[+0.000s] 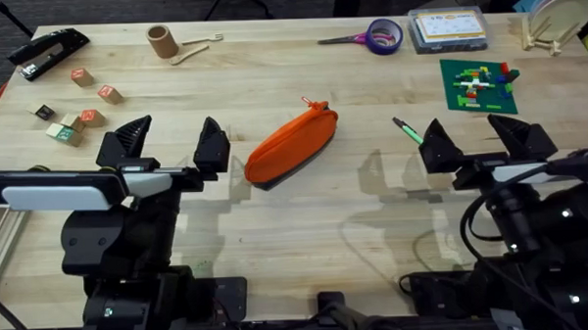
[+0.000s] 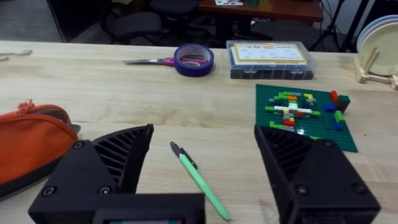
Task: Unzip the bag, pick up the pens from the table one at a time and place them inside, then zip the bag closed.
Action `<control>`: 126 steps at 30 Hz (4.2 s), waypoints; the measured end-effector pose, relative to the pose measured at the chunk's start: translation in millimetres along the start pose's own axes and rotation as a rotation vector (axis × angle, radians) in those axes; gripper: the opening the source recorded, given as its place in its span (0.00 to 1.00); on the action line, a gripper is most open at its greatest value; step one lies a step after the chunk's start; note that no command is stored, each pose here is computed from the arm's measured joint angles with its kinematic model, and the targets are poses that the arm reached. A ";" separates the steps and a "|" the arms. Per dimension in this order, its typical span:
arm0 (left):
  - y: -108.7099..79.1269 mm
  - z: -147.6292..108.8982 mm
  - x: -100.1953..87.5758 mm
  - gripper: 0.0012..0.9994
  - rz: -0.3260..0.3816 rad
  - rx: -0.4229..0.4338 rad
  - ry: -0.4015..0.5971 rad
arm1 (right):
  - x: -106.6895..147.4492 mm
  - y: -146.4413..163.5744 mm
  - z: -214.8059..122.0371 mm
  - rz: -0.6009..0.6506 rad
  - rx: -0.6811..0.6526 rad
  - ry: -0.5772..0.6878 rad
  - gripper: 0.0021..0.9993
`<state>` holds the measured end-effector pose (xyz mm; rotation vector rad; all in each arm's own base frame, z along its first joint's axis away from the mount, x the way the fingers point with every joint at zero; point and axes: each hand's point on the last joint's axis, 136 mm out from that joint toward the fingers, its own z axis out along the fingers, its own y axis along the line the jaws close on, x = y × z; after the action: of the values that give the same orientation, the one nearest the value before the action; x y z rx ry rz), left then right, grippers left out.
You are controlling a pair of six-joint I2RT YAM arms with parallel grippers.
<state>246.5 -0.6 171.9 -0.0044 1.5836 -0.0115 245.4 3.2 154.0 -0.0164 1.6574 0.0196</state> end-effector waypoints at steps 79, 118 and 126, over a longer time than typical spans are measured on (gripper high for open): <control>-53.0 34.5 -120.7 0.99 -0.046 0.300 0.458 | -135.9 16.3 -17.2 0.031 -0.091 0.462 1.00; -103.9 -51.3 -61.5 0.99 0.105 0.765 0.737 | -135.5 17.5 -17.4 -0.066 -0.121 0.459 1.00; -104.3 -58.4 -56.6 0.99 0.088 0.772 0.774 | -135.5 17.5 -17.4 -0.066 -0.121 0.459 1.00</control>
<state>188.4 -104.1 230.4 0.7491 2.2505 -0.6169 239.4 20.2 290.6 -0.1790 2.1112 0.0708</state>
